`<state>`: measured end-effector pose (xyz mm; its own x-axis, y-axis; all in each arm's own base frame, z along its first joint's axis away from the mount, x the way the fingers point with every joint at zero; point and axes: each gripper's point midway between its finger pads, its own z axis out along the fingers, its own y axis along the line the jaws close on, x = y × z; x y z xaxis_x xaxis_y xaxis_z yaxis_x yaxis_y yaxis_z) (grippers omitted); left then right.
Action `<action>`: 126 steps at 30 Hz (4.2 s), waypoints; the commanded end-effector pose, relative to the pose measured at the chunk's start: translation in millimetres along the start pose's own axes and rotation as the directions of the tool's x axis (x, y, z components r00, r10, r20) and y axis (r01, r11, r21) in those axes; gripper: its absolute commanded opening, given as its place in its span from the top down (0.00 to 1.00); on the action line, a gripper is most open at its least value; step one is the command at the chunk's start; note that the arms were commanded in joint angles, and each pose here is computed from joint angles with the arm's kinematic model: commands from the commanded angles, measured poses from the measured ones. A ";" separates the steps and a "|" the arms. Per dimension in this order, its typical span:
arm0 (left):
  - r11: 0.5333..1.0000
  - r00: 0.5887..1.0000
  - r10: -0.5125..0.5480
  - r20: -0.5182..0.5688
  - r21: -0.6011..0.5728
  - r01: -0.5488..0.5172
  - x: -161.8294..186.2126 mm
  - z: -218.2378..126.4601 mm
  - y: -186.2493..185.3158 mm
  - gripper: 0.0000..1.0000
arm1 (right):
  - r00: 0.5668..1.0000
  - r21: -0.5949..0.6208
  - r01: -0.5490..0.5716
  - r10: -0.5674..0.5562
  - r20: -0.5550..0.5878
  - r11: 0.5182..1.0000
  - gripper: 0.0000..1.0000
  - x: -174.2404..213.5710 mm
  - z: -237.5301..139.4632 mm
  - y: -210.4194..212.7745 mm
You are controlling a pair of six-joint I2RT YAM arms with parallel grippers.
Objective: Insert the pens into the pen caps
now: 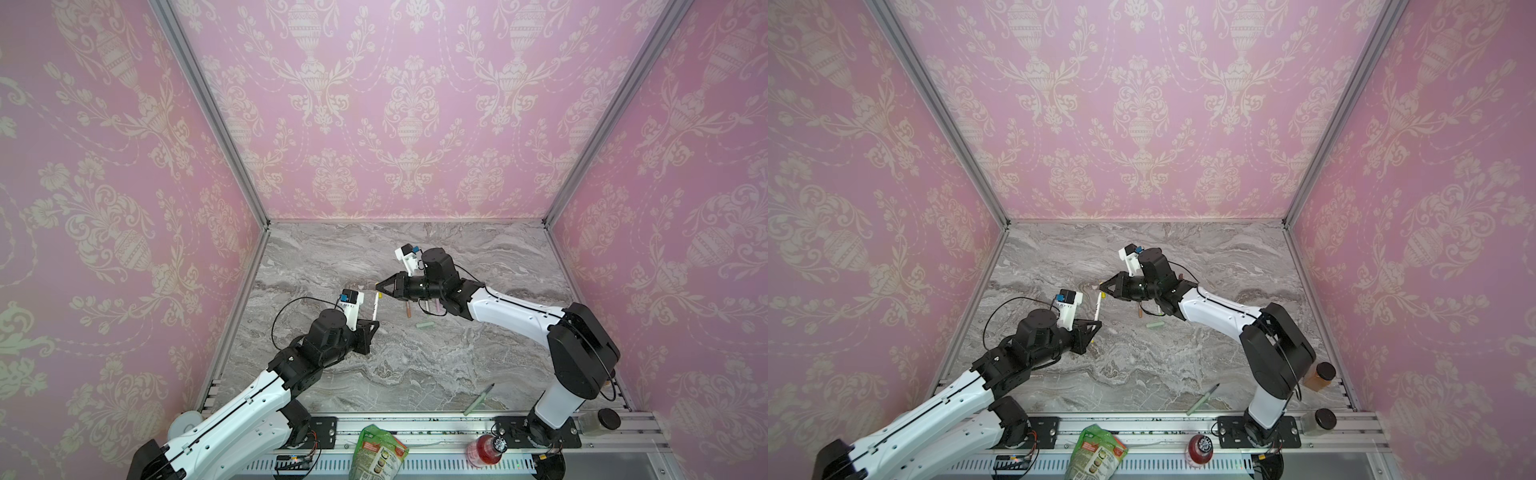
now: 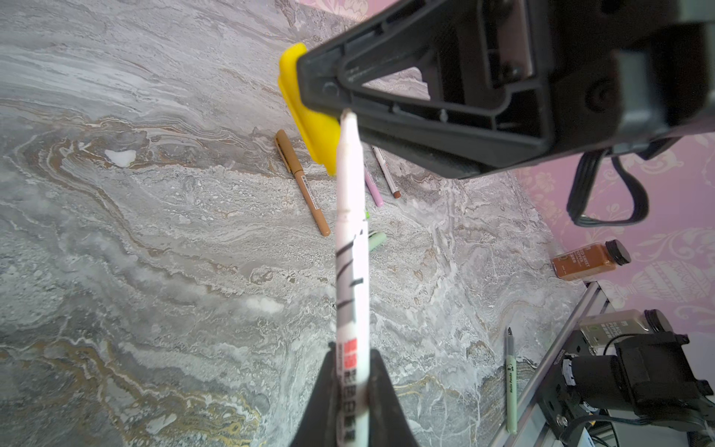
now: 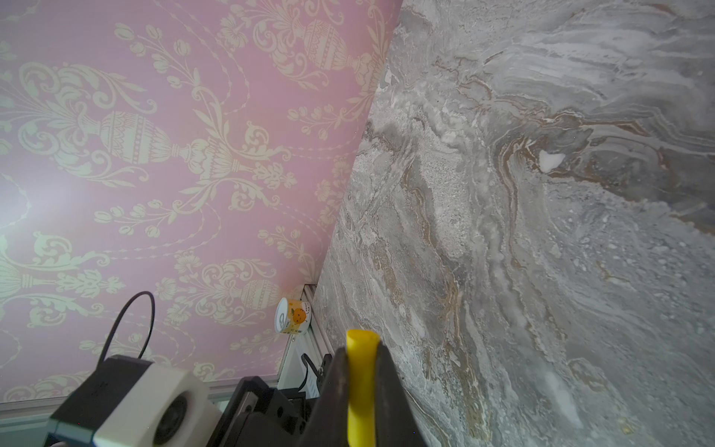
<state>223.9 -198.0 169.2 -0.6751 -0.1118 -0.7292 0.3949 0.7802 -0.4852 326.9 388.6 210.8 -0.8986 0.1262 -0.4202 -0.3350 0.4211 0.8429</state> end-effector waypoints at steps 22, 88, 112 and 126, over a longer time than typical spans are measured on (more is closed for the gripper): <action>1.000 1.000 -0.009 0.025 0.003 0.009 -5.6 -1.3 -0.6 1.00 | 0.999 -0.062 0.007 -0.005 0.040 0.998 1.00 -24.0 -3.9 27.7; 1.000 1.000 -0.012 0.013 0.000 0.012 -3.3 3.4 0.6 1.00 | 0.998 -0.088 0.045 -0.040 0.054 0.995 1.00 -26.3 -16.7 57.2; 1.000 1.000 -0.010 0.026 0.003 0.010 -6.3 1.8 -0.7 1.00 | 0.999 -0.055 0.020 -0.017 0.041 0.998 1.00 -22.6 -9.9 38.0; 1.000 0.999 -0.016 0.028 -0.002 0.016 -6.7 2.3 0.1 1.00 | 1.000 -0.047 0.014 -0.013 0.025 0.999 1.00 -9.7 -7.6 31.4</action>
<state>228.0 -201.4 172.1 -0.6657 -0.1250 -0.7357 0.3993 0.7732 -0.4927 330.1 391.9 242.0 -0.8879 0.1526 -0.4340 -0.3484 0.3931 0.8510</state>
